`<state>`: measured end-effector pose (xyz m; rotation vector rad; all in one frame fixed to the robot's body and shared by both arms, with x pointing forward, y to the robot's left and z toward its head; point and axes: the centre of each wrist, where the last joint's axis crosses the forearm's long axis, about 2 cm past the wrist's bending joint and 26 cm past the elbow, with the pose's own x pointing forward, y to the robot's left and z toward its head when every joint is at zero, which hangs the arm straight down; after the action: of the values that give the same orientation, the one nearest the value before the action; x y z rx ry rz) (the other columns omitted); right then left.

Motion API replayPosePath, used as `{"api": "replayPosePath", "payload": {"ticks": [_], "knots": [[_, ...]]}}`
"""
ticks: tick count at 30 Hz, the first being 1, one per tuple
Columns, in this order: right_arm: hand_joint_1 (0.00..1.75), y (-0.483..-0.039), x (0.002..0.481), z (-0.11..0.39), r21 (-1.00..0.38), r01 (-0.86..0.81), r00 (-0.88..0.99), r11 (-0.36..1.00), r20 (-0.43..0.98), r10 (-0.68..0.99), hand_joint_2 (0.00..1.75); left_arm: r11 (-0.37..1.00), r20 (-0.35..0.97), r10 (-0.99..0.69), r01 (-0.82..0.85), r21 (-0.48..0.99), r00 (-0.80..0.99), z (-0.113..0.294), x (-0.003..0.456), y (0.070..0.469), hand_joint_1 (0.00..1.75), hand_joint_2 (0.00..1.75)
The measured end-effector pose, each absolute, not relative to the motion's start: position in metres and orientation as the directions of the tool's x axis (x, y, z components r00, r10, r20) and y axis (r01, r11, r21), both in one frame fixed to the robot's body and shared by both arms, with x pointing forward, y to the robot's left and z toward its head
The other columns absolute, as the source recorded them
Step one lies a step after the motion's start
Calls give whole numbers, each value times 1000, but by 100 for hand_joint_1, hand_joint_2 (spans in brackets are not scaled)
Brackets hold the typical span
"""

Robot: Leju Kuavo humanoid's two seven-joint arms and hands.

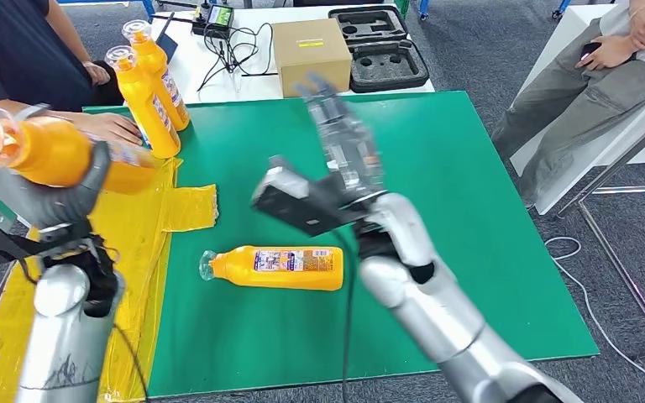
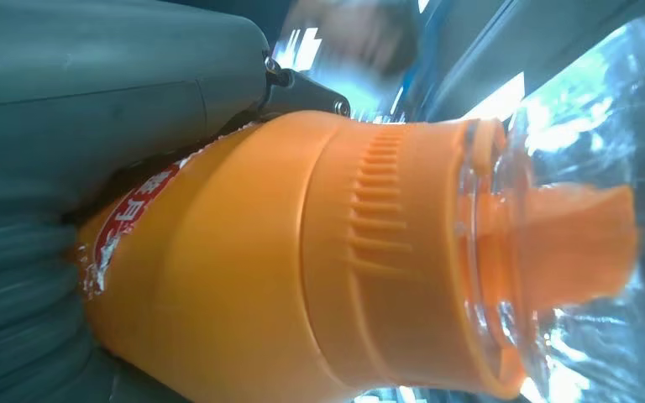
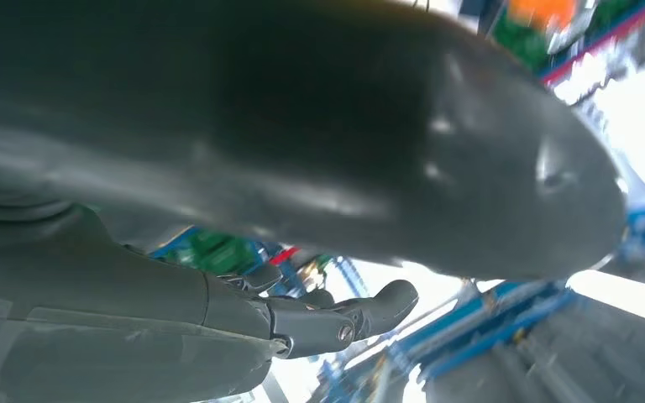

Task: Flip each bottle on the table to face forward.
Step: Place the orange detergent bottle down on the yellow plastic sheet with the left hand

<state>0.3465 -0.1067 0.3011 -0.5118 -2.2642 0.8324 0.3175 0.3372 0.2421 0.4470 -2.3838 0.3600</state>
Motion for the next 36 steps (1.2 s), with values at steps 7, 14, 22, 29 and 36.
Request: {"api": "replayPosePath", "payload": {"ticks": [7, 14, 22, 29, 36], "knots": [[0, -162, 350, 295, -616, 194, -655, 763, 498, 568, 0, 536, 433, -808, -805, 256, -400, 235, 324, 379, 175, 175], [0, -197, 354, 280, -606, 195, -605, 771, 544, 581, 0, 90, 32, -995, -781, 618, -89, 197, 332, 405, 175, 175], [0, -209, 355, 275, -611, 195, -586, 768, 555, 590, 0, 16, -1, -1000, -627, 779, -26, 149, 333, 407, 175, 175], [0, -215, 359, 277, -596, 189, -585, 780, 570, 577, 0, 23, 17, -1000, -499, 866, -17, 112, 329, 401, 175, 175], [0, -219, 360, 272, -608, 190, -583, 771, 562, 587, 0, 59, 53, -998, -417, 907, -26, 89, 324, 399, 175, 175]]}}
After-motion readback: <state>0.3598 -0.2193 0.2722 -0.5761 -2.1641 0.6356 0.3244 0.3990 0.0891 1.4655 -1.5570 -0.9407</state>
